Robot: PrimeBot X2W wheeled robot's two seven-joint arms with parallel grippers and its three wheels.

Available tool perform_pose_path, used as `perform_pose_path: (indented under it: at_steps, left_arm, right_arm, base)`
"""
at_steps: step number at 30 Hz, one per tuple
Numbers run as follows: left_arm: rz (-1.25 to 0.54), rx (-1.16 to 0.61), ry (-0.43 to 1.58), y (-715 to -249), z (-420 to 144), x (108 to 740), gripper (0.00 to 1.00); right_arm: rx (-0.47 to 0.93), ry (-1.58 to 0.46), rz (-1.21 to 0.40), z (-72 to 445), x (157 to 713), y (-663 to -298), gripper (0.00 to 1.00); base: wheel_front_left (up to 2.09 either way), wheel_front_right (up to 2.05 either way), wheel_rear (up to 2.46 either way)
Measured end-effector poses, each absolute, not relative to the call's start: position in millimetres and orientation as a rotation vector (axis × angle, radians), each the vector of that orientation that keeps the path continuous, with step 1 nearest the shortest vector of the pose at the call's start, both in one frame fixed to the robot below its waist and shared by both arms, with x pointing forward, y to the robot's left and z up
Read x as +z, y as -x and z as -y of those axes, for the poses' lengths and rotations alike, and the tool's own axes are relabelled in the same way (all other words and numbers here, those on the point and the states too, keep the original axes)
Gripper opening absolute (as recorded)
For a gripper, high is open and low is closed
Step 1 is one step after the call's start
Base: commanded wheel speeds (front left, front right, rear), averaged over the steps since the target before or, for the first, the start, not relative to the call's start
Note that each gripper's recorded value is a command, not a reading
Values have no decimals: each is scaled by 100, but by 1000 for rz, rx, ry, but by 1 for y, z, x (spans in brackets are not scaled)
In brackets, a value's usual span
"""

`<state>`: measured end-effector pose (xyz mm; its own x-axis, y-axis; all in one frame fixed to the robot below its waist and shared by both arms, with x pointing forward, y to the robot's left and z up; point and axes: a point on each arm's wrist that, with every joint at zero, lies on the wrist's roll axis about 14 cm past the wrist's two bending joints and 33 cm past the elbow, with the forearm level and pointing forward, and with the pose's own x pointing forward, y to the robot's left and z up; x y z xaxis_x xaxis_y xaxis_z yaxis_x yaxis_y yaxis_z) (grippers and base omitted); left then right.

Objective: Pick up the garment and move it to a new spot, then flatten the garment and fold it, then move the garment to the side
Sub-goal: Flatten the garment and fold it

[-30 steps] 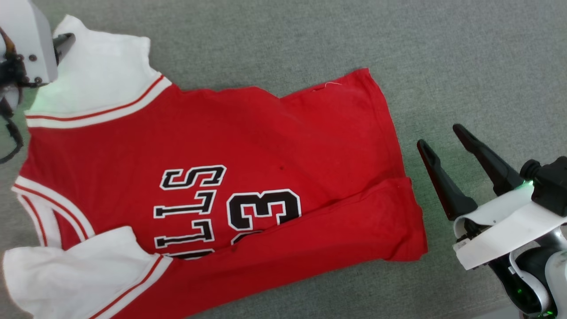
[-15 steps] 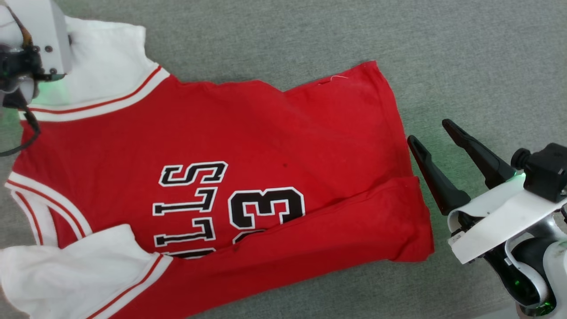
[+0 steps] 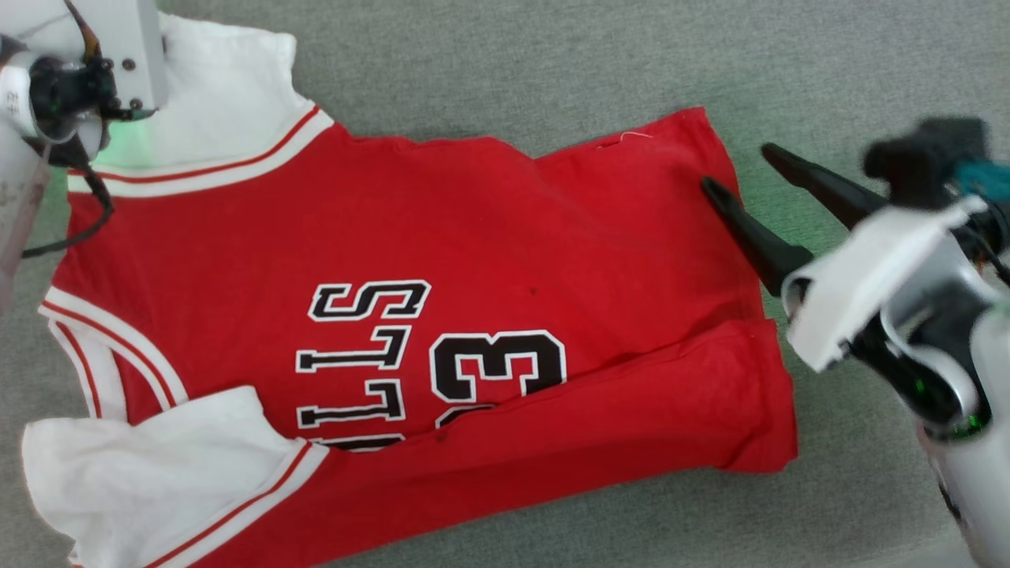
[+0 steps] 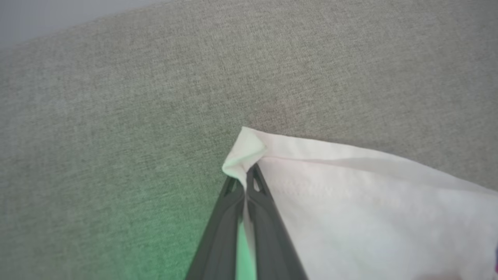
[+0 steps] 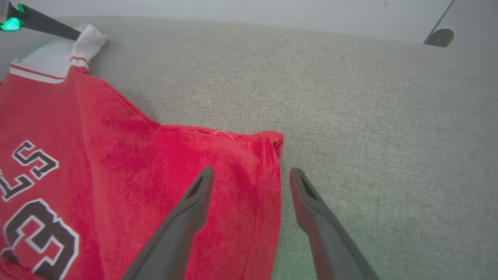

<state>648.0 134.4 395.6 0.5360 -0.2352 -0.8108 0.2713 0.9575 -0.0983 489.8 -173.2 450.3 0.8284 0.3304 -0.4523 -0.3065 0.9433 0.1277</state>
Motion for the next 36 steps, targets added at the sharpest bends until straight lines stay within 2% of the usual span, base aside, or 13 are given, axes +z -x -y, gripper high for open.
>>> perform_pose_path:
  at_steps: [10, 20, 21, 22, 28, 36]
  left_arm:
    - [-954, -307, -37, -654, -132, 392, 0]
    - [-951, -306, -33, -656, -132, 391, 0]
    - [-949, -305, -32, -657, -133, 391, 0]
    - [-947, -305, -31, -656, -133, 391, 0]
    - [-927, -300, -22, -656, -135, 395, 0]
    - [-863, -289, 30, -653, -142, 418, 0]
  right_arm:
    - [375, 10, -709, 160, 418, -521, 100]
    - [371, 67, -912, 161, 395, -530, 100]
    - [369, 72, -931, 161, 394, -530, 34]
    - [370, 69, -949, 161, 393, -530, 0]
    - [352, 57, -982, 165, 391, -534, 0]
    - [370, 15, -878, 159, 406, -542, 0]
  base:
    - [0, 0, 0]
    - [0, 0, 0]
    - [0, 0, 0]
    - [0, 0, 0]
    - [0, 0, 0]
    - [0, 0, 0]
